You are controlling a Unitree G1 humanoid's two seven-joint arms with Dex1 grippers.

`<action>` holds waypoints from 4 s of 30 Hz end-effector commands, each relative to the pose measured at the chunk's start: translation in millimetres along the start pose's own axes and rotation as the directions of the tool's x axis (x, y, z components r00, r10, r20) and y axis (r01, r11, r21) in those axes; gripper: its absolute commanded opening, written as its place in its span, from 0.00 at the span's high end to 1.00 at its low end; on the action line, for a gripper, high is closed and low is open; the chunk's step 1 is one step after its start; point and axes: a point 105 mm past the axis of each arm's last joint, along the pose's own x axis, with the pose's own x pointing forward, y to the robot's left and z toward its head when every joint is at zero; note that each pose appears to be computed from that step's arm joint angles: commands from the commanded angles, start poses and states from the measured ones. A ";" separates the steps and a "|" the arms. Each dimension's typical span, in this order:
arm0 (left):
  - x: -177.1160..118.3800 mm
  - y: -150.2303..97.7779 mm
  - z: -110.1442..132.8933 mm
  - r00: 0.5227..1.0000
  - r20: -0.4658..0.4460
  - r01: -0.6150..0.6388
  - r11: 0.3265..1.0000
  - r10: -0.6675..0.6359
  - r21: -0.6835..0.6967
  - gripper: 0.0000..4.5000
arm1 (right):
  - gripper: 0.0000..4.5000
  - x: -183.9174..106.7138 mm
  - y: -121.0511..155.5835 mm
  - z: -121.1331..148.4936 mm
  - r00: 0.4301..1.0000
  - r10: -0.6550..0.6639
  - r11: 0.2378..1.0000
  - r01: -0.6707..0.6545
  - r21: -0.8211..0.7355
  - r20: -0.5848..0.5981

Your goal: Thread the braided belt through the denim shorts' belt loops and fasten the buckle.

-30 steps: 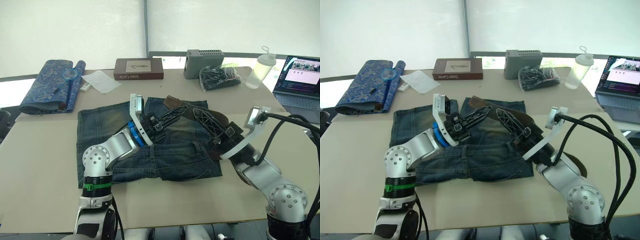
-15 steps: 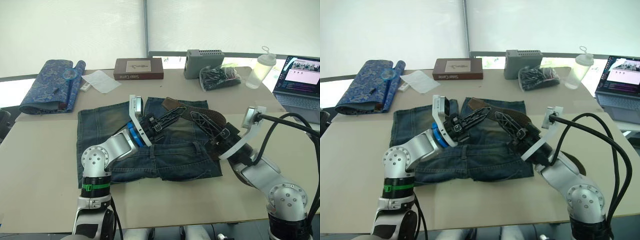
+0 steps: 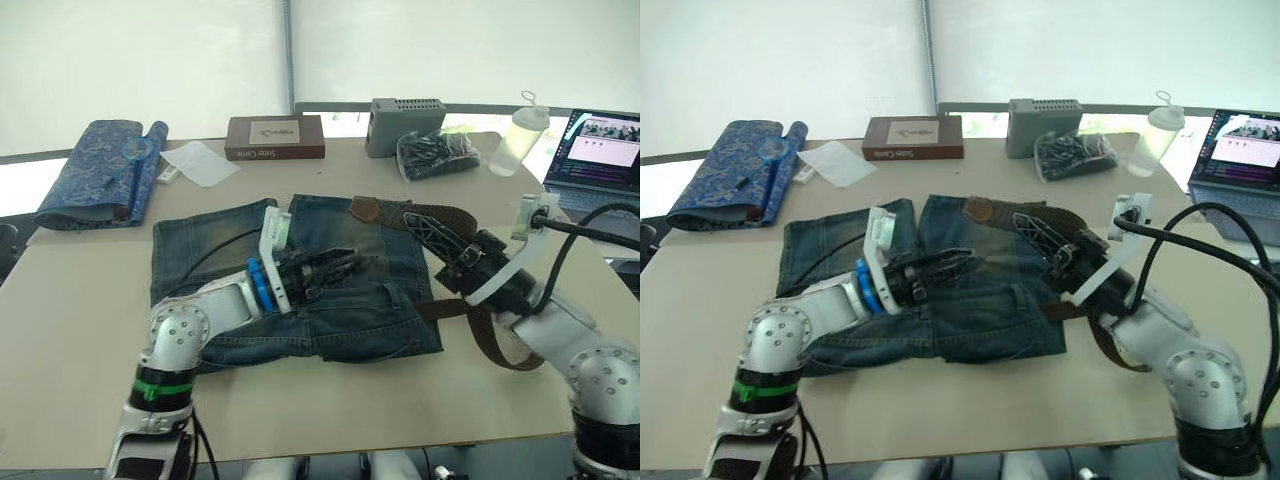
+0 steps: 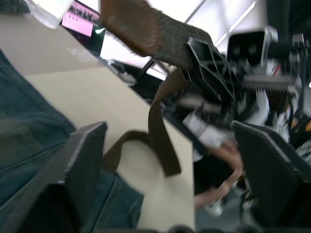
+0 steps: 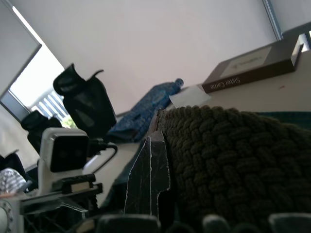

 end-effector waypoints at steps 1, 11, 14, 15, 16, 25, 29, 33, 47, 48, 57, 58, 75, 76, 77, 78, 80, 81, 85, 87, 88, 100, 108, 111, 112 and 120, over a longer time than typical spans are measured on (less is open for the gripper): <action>-15.4 -16.5 -14.2 0.986 -0.151 0.114 0.936 -0.067 0.333 0.01 | 1.00 -12.3 -12.3 2.4 0.992 -0.009 0.997 0.000 -0.076 -0.124; -34.3 -24.8 -28.1 0.978 -0.198 0.160 0.860 -0.070 0.484 0.01 | 1.00 -33.7 -54.6 -12.1 0.916 -0.107 0.987 0.051 -0.154 -0.387; -36.8 -31.4 -32.4 0.978 -0.200 0.157 0.861 -0.066 0.484 0.01 | 1.00 -34.1 -69.0 -19.9 0.889 -0.136 0.985 0.072 -0.159 -0.438; -37.4 -31.5 -33.0 0.978 -0.200 0.154 0.861 -0.062 0.485 0.01 | 1.00 -35.2 -72.7 -22.4 0.881 -0.142 0.984 0.076 -0.161 -0.452; -37.7 -31.4 -33.2 0.978 -0.200 0.151 0.861 -0.059 0.485 0.01 | 1.00 -35.9 -74.9 -23.9 0.876 -0.144 0.984 0.077 -0.162 -0.460; -38.5 -26.9 -32.3 0.982 -0.184 0.116 0.867 -0.028 0.485 0.01 | 1.00 -39.3 -87.3 -36.0 0.840 -0.126 0.988 0.057 -0.144 -0.528; -41.4 -24.1 -33.2 0.984 -0.180 0.100 0.872 -0.015 0.478 0.01 | 1.00 -34.9 -86.1 -39.7 0.839 -0.083 0.994 0.032 -0.103 -0.538; -44.1 -20.9 -35.9 0.983 -0.182 0.089 0.877 -0.002 0.472 0.01 | 1.00 -28.3 -93.3 -50.1 0.813 -0.100 0.992 0.041 -0.116 -0.574; -51.2 -13.9 -49.3 0.982 -0.179 0.034 0.894 0.052 0.446 0.01 | 1.00 0.5 -99.4 -73.2 0.788 -0.150 0.989 0.123 -0.085 -0.598; -51.2 -13.5 -49.7 0.983 -0.176 0.029 0.896 0.056 0.443 0.01 | 1.00 1.2 -98.4 -74.1 0.789 -0.145 0.989 0.124 -0.076 -0.598; -50.0 -1.5 -48.3 0.987 -0.120 -0.061 0.934 0.109 0.351 0.01 | 1.00 20.3 -76.7 -81.6 0.835 -0.067 0.989 0.128 0.074 -0.547; -49.6 -0.7 -47.1 0.988 -0.110 -0.069 0.940 0.112 0.335 0.01 | 1.00 21.7 -74.2 -79.8 0.843 -0.058 0.988 0.126 0.091 -0.535; -27.0 7.6 -38.9 0.992 -0.042 -0.114 0.991 0.116 0.065 0.01 | 1.00 24.9 -74.2 -94.3 0.839 -0.102 0.972 0.198 0.125 -0.535; -25.0 9.5 -37.0 0.992 -0.029 -0.122 0.992 0.123 0.028 0.01 | 1.00 25.5 -75.6 -96.4 0.838 -0.112 0.970 0.210 0.125 -0.535; -22.7 13.0 -37.2 0.990 -0.026 -0.138 0.990 0.138 -0.011 0.01 | 1.00 25.8 -75.2 -98.5 0.838 -0.115 0.968 0.215 0.130 -0.534; -20.6 15.6 -38.4 0.989 -0.028 -0.148 0.988 0.147 -0.046 0.01 | 1.00 25.8 -74.6 -100.6 0.836 -0.118 0.966 0.221 0.133 -0.535; -17.3 20.7 -42.8 0.986 -0.037 -0.167 0.979 0.164 -0.115 0.01 | 1.00 25.2 -73.2 -104.7 0.834 -0.120 0.963 0.229 0.140 -0.538; -16.0 24.4 -46.2 0.983 -0.045 -0.183 0.971 0.178 -0.151 0.01 | 1.00 24.7 -72.6 -106.7 0.833 -0.119 0.962 0.231 0.145 -0.540; -5.6 34.9 -56.3 0.978 -0.056 -0.211 0.936 0.203 -0.281 0.01 | 1.00 23.9 -71.4 -114.8 0.830 -0.127 0.957 0.247 0.154 -0.544; 0.5 39.2 -61.7 0.972 -0.087 -0.236 0.923 0.220 -0.304 0.01 | 1.00 24.1 -70.4 -116.7 0.830 -0.128 0.956 0.250 0.157 -0.542; 2.8 41.6 -63.7 0.968 -0.102 -0.251 0.919 0.231 -0.305 0.01 | 1.00 24.7 -69.3 -117.2 0.833 -0.125 0.955 0.249 0.164 -0.540; 26.9 58.4 -72.6 0.911 -0.260 -0.405 0.809 0.319 -0.426 0.01 | 1.00 24.0 -62.2 -118.6 0.851 -0.117 0.950 0.246 0.191 -0.511; 36.6 56.6 -32.1 0.928 -0.213 -0.372 0.780 0.305 -0.503 0.01 | 1.00 34.0 -59.2 -111.4 0.919 -0.102 0.840 0.285 0.462 -0.381; 33.3 59.5 -28.5 0.929 -0.217 -0.370 0.759 0.299 -0.536 0.01 | 1.00 33.8 -58.6 -110.4 0.928 -0.111 0.801 0.295 0.520 -0.355; 33.0 59.3 -29.0 0.931 -0.222 -0.365 0.753 0.290 -0.547 0.01 | 1.00 33.9 -56.7 -112.0 0.929 -0.108 0.793 0.295 0.533 -0.355; 30.9 68.5 -32.5 0.919 -0.237 -0.392 0.662 0.315 -0.639 0.01 | 1.00 34.7 -45.6 -119.8 0.941 -0.083 0.746 0.277 0.605 -0.328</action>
